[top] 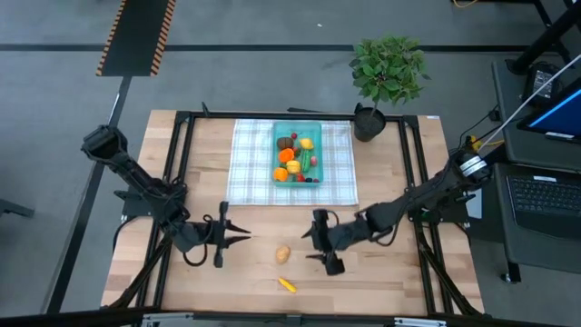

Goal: Pick and placing Produce into tupperware
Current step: Put the yellow corn into the green bin

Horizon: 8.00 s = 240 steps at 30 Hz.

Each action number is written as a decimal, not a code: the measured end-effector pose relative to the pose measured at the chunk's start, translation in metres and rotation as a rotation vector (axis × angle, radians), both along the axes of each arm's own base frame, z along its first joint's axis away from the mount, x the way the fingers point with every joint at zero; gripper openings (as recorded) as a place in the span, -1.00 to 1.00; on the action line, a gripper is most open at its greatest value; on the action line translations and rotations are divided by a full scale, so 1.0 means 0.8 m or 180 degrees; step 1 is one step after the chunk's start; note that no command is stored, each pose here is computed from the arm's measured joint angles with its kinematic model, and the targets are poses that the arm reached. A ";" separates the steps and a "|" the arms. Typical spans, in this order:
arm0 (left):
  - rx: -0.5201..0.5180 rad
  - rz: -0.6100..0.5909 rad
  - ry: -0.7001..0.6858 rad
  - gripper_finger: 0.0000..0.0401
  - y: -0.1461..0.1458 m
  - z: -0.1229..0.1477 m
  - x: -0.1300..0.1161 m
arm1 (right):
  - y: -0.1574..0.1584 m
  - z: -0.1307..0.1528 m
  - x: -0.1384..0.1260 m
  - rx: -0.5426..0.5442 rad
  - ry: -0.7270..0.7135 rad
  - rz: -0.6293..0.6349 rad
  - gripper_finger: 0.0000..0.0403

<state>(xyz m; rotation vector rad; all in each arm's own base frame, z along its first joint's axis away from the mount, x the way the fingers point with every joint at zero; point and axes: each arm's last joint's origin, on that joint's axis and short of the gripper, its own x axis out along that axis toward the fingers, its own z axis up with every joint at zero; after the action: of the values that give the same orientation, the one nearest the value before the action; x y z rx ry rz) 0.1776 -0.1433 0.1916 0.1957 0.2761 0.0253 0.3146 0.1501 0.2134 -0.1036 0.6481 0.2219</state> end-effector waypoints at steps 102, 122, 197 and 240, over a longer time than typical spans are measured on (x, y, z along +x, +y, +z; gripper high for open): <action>-0.0223 0.0056 0.0133 -0.86 -0.015 -0.010 -0.022 | 0.115 -0.105 0.090 0.0153 0.1489 -0.1091 -0.97; -0.0318 0.0084 0.0125 -0.97 -0.015 -0.010 -0.023 | 0.105 -0.091 0.022 0.0582 0.0875 -0.1577 -1.00; -0.0395 0.0782 -0.0500 -0.99 0.127 -0.047 0.017 | -0.148 -0.100 0.024 -0.0566 -0.1930 -0.3210 -1.00; -0.0324 0.0823 -0.0220 -0.86 0.129 -0.059 0.014 | -0.234 -0.003 0.053 -0.0301 0.1469 -0.1544 -1.00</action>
<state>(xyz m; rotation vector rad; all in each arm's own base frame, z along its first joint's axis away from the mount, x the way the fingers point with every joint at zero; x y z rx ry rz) 0.1892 -0.0398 0.1446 0.0568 0.2318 0.2733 0.3569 -0.0369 0.2110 0.0183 1.1201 -0.2633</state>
